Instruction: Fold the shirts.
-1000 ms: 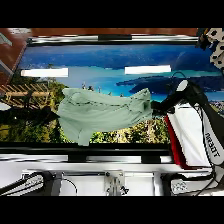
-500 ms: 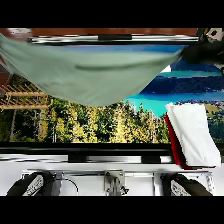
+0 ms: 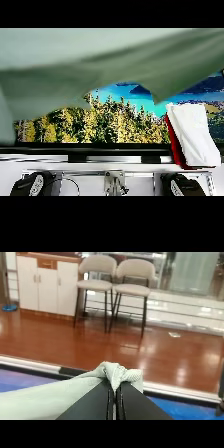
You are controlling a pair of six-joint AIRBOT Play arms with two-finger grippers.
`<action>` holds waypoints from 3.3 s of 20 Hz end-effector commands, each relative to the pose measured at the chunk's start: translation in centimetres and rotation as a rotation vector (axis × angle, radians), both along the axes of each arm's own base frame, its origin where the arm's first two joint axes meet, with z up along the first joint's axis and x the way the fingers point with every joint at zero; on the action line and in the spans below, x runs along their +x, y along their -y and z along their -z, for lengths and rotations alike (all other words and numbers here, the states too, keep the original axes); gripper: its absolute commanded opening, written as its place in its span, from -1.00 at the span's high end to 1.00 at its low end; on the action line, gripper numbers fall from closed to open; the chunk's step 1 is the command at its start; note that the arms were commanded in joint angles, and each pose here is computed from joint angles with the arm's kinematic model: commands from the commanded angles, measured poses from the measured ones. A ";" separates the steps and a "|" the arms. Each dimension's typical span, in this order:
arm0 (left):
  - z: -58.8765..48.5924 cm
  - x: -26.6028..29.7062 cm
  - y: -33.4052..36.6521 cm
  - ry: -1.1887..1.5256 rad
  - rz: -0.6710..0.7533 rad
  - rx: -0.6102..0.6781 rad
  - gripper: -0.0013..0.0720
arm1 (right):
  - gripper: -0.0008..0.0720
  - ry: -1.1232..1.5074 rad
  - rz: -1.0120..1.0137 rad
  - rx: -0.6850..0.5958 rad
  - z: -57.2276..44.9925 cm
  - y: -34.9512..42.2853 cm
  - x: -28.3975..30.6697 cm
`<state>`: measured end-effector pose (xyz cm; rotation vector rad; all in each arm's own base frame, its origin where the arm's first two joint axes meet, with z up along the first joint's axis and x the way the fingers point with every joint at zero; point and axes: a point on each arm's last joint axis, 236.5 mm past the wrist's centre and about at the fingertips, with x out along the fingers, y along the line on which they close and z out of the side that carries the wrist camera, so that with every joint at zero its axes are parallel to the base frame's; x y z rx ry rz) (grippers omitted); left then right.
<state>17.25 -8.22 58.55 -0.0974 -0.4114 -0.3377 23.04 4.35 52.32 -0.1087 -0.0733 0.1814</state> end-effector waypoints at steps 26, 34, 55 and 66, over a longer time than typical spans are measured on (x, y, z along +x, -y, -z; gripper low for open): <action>48.0 36.0 0.3 -1.089 0.053 -0.125 0.88 | 0.78 -0.827 0.145 0.294 46.7 2.0 30.9; 54.2 37.3 0.4 -1.240 0.040 -0.220 0.88 | 0.78 -0.745 0.117 0.220 48.1 0.6 33.4; 62.3 19.6 -1.2 -1.941 0.249 -0.054 0.88 | 0.78 -1.554 0.180 0.135 57.9 3.2 17.4; 65.4 19.1 -2.1 -2.007 0.184 0.003 0.88 | 0.78 -1.522 0.196 0.058 58.0 4.6 17.9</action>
